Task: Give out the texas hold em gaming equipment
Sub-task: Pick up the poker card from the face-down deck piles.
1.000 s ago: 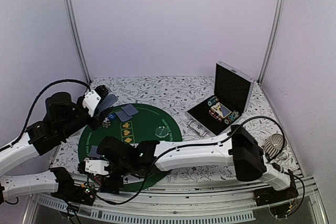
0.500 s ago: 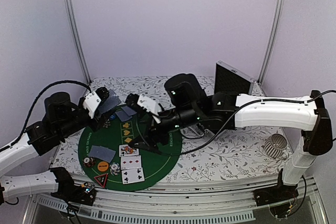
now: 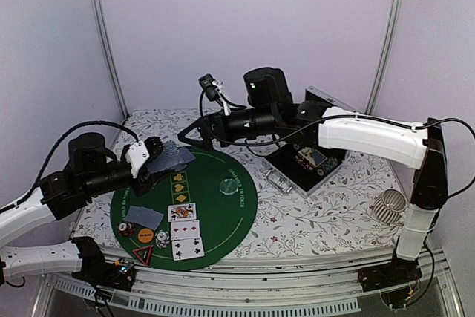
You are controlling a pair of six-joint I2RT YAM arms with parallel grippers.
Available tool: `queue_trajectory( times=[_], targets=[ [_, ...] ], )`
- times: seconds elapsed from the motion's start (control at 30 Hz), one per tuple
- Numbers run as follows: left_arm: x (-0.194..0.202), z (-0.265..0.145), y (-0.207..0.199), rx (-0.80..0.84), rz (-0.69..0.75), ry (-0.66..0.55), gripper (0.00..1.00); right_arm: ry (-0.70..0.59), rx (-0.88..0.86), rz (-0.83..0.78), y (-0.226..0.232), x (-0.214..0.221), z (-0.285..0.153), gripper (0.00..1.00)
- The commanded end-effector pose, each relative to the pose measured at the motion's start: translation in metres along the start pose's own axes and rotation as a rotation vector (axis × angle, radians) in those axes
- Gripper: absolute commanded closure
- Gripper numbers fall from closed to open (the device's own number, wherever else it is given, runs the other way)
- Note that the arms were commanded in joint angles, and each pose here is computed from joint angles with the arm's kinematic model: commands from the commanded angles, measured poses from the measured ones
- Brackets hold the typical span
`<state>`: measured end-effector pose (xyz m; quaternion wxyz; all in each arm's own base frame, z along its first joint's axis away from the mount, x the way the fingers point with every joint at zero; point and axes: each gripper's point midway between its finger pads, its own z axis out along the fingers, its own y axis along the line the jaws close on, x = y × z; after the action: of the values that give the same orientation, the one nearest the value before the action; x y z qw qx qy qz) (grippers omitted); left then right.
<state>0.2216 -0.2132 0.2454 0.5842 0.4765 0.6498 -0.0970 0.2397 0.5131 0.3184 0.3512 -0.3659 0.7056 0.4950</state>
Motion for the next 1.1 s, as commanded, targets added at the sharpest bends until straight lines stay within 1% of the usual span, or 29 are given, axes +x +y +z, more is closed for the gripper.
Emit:
queue_trajectory(
  times=[0.0, 0.23, 0.33, 0.47, 0.57, 0.67, 0.83, 1.07],
  targets=[
    [-0.007, -0.004, -0.010, 0.039, 0.029, -0.040, 0.46, 0.058, -0.097, 0.096, 0.006, 0.008, 0.034, 0.07],
    [-0.006, -0.003, -0.008, 0.025, 0.027, -0.028, 0.46, 0.126, -0.148, 0.055, 0.019, 0.022, 0.072, 0.09],
    [-0.007, -0.004, -0.006, 0.015, 0.027, -0.028, 0.46, 0.149, -0.114, 0.057, 0.010, 0.030, 0.078, 0.12],
    [-0.008, -0.005, -0.004, 0.004, 0.026, -0.035, 0.46, 0.165, -0.025, 0.055, -0.007, 0.038, 0.074, 0.17],
    [-0.009, -0.005, -0.003, -0.003, 0.025, -0.037, 0.46, 0.166, 0.020, 0.060, -0.017, 0.039, 0.064, 0.22],
    [-0.009, -0.006, -0.002, -0.006, 0.025, -0.036, 0.46, 0.158, 0.047, 0.056, -0.021, 0.036, 0.054, 0.25],
    [-0.009, -0.005, -0.002, -0.008, 0.025, -0.033, 0.46, 0.150, 0.012, 0.040, -0.011, 0.029, 0.047, 0.28],
    [-0.007, -0.005, -0.001, -0.014, 0.025, -0.028, 0.46, 0.152, -0.057, 0.038, 0.005, 0.023, 0.045, 0.42]
  ],
)
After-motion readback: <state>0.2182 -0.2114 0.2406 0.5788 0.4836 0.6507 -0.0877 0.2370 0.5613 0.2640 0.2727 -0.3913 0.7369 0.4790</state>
